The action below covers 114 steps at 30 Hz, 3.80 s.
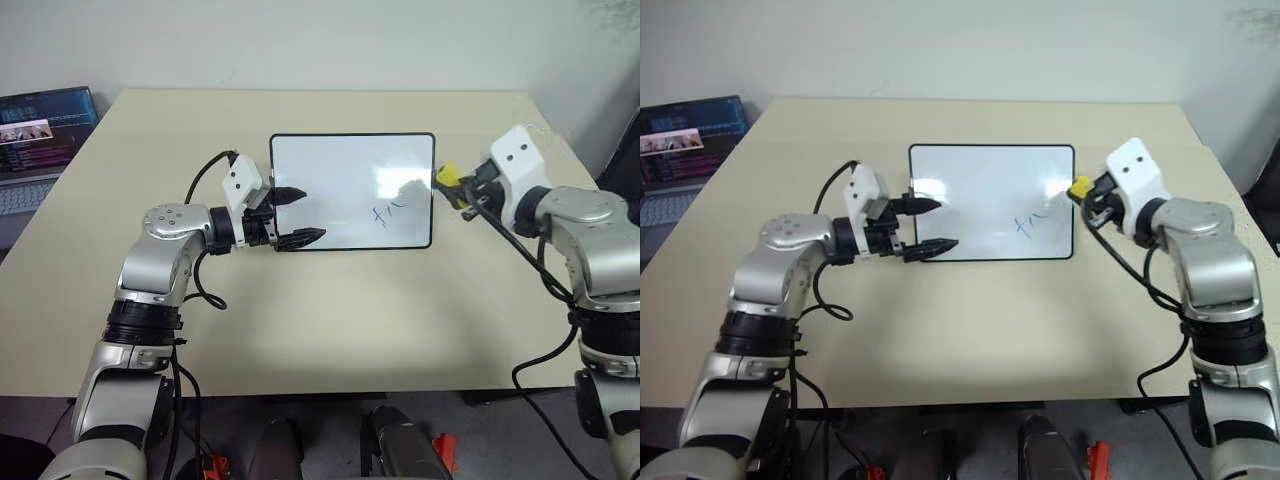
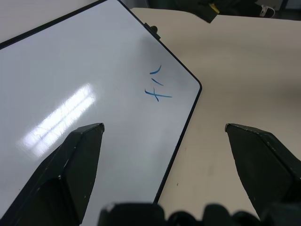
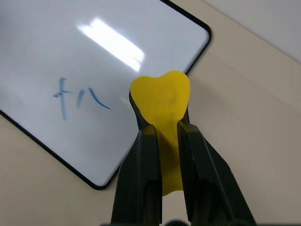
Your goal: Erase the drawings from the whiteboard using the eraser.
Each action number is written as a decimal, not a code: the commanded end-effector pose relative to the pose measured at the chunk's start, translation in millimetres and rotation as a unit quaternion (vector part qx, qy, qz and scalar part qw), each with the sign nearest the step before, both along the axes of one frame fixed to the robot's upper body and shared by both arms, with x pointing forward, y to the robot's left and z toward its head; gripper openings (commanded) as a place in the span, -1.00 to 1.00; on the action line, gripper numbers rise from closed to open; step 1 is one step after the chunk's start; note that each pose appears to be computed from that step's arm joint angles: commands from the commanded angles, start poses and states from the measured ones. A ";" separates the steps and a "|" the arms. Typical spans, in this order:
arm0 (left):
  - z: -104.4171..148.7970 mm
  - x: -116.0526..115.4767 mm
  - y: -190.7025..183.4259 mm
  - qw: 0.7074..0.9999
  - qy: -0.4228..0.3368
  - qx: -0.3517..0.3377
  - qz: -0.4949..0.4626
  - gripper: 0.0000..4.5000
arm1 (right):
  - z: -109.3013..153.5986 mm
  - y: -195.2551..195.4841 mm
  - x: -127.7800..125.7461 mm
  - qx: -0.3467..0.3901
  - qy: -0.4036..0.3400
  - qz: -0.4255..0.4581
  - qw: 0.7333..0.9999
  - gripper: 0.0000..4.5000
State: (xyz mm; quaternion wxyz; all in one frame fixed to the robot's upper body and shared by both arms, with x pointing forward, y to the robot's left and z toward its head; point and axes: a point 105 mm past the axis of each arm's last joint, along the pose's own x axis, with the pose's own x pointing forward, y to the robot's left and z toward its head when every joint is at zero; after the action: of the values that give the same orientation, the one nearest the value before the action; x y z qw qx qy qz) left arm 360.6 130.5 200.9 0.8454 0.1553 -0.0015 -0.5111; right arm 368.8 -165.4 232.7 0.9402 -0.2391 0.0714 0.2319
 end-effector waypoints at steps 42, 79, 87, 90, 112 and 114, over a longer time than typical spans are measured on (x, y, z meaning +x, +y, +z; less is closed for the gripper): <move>4.7 -2.3 -10.0 1.000 -0.018 0.004 -0.016 1.00 | -69.2 52.2 59.9 -0.170 0.027 -0.020 0.985 -0.92; 21.9 -12.5 -38.5 0.994 -0.013 -0.028 -0.109 1.00 | 11.6 19.6 -2.0 0.011 0.009 0.005 1.000 -0.92; 4.3 -16.8 -100.3 0.981 -0.015 -0.017 -0.193 1.00 | 40.3 -128.1 -22.4 0.120 -0.014 -0.251 0.960 -0.92; -1.2 -23.1 -120.0 0.975 -0.016 -0.019 -0.223 1.00 | 17.2 -156.9 -19.9 0.142 0.022 -0.297 0.944 -0.92; -14.3 -35.7 -127.5 0.974 0.000 -0.038 -0.225 1.00 | -69.3 -167.5 -1.3 0.094 0.187 -0.275 0.939 -0.77; -14.7 -35.5 -127.4 0.974 0.001 -0.038 -0.224 1.00 | -72.7 -167.3 -1.9 0.098 0.195 -0.274 0.936 -0.77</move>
State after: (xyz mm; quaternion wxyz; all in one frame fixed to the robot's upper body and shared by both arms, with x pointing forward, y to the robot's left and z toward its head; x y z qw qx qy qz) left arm 328.4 4.6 173.7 0.7174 0.1154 -0.0285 -0.6865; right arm 364.8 -330.3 142.6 0.9470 -0.0631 0.3148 0.0104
